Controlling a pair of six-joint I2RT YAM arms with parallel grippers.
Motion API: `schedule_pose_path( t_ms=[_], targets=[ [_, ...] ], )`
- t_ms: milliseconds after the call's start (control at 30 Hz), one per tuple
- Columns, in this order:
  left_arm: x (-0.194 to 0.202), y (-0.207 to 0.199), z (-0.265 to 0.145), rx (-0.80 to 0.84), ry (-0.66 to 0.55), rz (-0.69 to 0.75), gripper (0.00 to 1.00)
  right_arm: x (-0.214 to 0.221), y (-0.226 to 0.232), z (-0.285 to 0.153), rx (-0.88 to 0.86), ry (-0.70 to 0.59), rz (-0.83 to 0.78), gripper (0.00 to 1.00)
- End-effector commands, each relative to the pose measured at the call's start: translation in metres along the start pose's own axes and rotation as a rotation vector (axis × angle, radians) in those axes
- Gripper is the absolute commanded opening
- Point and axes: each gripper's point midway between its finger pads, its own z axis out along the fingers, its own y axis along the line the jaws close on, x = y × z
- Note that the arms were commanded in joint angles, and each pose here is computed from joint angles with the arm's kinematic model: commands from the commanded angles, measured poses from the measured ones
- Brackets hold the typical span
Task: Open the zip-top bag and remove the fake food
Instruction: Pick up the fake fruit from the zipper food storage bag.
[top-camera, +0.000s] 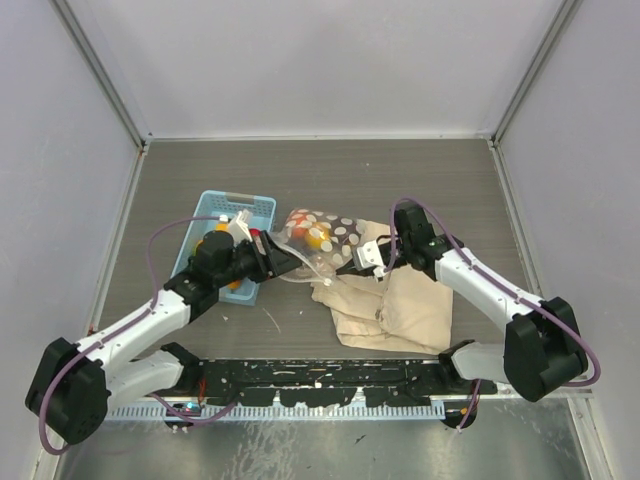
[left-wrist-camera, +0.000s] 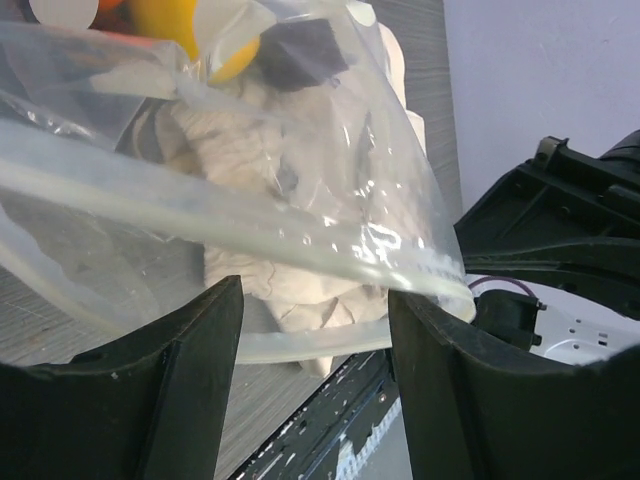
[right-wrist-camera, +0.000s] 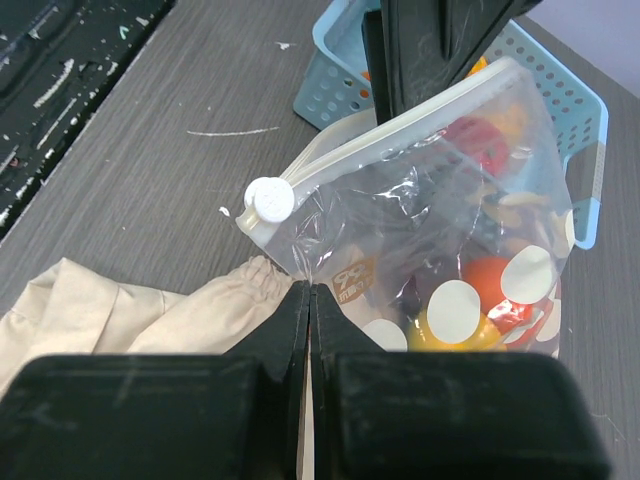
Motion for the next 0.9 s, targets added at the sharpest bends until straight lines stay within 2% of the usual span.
schedule_pose_path(
  t_ms=[0, 433, 867],
  targets=[
    [-0.021, -0.028, 0.005, 0.069, -0.062, 0.039, 0.61, -0.037, -0.006, -0.003, -0.02, -0.097, -0.071, 0.03],
    [-0.019, -0.026, 0.007, 0.037, -0.085, 0.051, 0.63, -0.067, 0.016, 0.024, -0.146, -0.148, -0.079, 0.02],
    [-0.019, -0.017, 0.005, -0.004, -0.094, 0.069, 0.64, -0.094, 0.027, 0.033, -0.22, -0.187, -0.061, 0.02]
  ],
)
